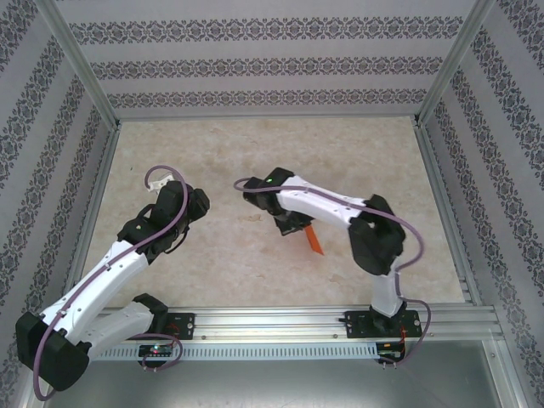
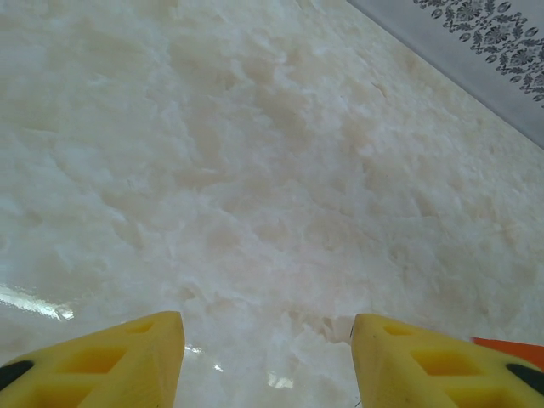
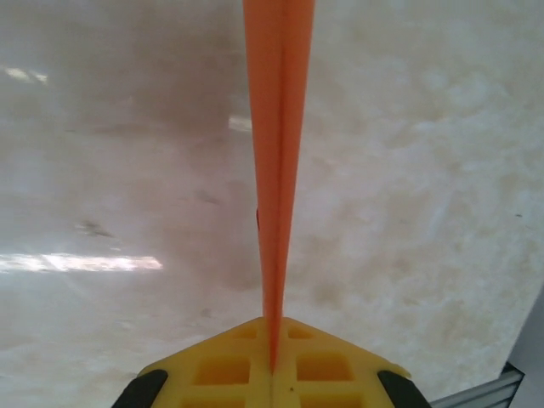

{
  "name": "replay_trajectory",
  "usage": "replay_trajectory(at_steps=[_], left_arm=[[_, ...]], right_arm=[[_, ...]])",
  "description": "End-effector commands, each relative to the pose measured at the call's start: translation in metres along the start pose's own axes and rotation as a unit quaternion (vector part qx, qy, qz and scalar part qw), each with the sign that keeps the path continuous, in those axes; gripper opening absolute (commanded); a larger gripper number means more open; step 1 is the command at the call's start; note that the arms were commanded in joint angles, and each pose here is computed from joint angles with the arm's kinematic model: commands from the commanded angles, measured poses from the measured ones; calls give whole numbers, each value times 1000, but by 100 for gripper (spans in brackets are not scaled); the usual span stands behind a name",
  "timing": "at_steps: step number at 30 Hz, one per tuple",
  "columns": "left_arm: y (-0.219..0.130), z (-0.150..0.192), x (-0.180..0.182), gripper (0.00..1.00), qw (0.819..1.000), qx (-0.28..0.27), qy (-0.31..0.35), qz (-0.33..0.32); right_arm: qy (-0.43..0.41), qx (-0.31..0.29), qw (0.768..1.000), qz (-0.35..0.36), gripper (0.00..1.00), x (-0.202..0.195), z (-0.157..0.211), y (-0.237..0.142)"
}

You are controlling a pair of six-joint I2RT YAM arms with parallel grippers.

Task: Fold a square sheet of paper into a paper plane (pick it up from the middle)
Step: Turn over the paper at the center of the table, then rotate the paper at the center of the table.

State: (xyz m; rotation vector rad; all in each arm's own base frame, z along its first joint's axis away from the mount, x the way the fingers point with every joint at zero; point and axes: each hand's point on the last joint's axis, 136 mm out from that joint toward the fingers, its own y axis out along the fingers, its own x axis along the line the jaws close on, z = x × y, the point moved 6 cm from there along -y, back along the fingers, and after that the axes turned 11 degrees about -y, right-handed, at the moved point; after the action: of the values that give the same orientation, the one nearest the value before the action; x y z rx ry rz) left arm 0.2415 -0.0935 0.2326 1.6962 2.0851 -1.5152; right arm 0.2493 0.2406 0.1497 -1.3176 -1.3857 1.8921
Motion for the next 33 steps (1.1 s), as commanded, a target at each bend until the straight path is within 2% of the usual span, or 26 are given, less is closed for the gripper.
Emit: replay_trajectory(at_steps=[1,6,9,11,14,16,19,21,25,29,31,33], left_arm=[[-2,-3,10,56,1000,-9,-4,-20],[-7,-3,14,58,1000,-5,7,-20],[-10,-4,14,59,1000,-3,12,-16],[-12,-4,14,59,1000,-1,11,-14],[-12,-2,14,60,1000,5,8,-9],[-8,1,12,60,1000,15,6,0],[2,12,-2,60,997,58,17,47],[14,24,-15,58,991,105,25,82],[46,56,-39,52,967,222,40,118],[75,94,-53,47,942,311,71,106],[87,109,-53,42,935,333,85,83],[99,117,-49,41,934,343,79,58]], right_arm=[[1,-2,999,-50,7,35,-20,-3],[8,-31,988,-151,19,81,-52,-11],[14,-57,970,-237,28,100,-61,-21],[27,-89,955,-281,29,100,-63,-36],[64,-149,926,-342,40,83,-60,-55],[96,-182,902,-379,41,65,-55,-61],[152,-235,884,-374,43,25,-40,-56],[191,-256,872,-372,47,1,-29,-42],[233,-254,841,-416,49,-19,-17,0],[241,-251,814,-465,51,-23,-16,26],[233,-239,816,-472,51,-21,-19,34],[215,-238,813,-486,52,-17,-24,35]])
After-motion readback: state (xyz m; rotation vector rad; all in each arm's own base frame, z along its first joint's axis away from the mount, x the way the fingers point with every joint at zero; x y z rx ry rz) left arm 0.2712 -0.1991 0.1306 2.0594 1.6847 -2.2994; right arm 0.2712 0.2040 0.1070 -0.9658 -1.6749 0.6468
